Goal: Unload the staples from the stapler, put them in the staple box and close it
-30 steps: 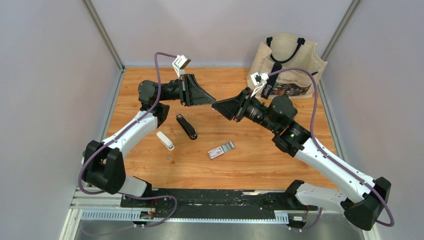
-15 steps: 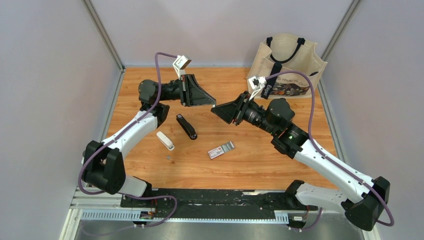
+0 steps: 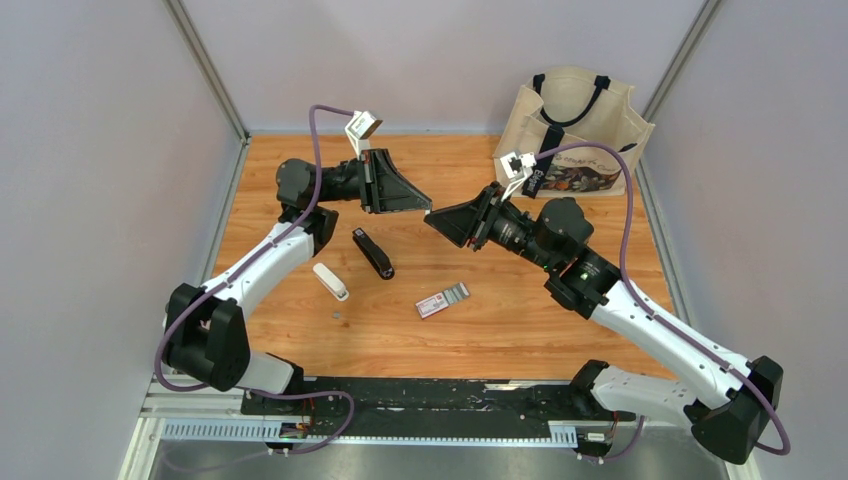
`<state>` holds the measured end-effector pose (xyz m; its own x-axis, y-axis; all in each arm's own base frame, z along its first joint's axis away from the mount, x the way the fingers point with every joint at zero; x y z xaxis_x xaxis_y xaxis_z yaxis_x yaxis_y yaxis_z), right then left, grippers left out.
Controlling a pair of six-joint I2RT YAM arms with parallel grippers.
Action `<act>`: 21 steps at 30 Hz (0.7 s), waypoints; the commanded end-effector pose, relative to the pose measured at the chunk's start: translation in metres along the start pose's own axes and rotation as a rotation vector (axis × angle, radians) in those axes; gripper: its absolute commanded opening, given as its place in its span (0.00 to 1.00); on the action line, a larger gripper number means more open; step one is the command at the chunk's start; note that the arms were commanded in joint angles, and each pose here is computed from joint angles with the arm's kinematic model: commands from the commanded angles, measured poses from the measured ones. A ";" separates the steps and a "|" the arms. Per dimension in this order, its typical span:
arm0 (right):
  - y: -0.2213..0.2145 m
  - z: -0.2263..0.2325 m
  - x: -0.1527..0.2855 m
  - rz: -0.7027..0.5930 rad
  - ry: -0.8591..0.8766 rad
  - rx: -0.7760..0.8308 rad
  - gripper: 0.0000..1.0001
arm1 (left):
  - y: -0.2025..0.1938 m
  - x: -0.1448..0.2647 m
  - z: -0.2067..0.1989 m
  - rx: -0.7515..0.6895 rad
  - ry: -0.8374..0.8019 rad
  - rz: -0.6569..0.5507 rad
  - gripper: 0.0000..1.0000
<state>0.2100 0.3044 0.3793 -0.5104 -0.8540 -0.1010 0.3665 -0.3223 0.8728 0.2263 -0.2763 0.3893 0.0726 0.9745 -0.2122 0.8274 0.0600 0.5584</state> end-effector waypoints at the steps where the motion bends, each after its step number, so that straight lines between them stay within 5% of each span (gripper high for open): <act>1: 0.017 0.010 0.001 -0.046 0.021 0.029 0.32 | -0.003 -0.003 -0.026 -0.108 -0.039 0.030 0.16; 21: 0.021 0.011 0.000 -0.055 0.023 0.031 0.19 | -0.010 -0.005 -0.021 -0.103 -0.034 0.051 0.16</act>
<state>0.2092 0.3056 0.3780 -0.5077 -0.8564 -0.0944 0.3717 -0.3165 0.8728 0.2239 -0.2799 0.3849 0.0862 0.9762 -0.1988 0.8202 0.0437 0.5704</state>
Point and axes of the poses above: each gripper's point midway between its finger pads, its own x axis back along the fingers, its own z axis along the line the jaws close on, y = z × x, the point moved 1 cm from there along x, back along the fingers, and after that the axes turned 11 degrees about x, right-handed, at the moved point
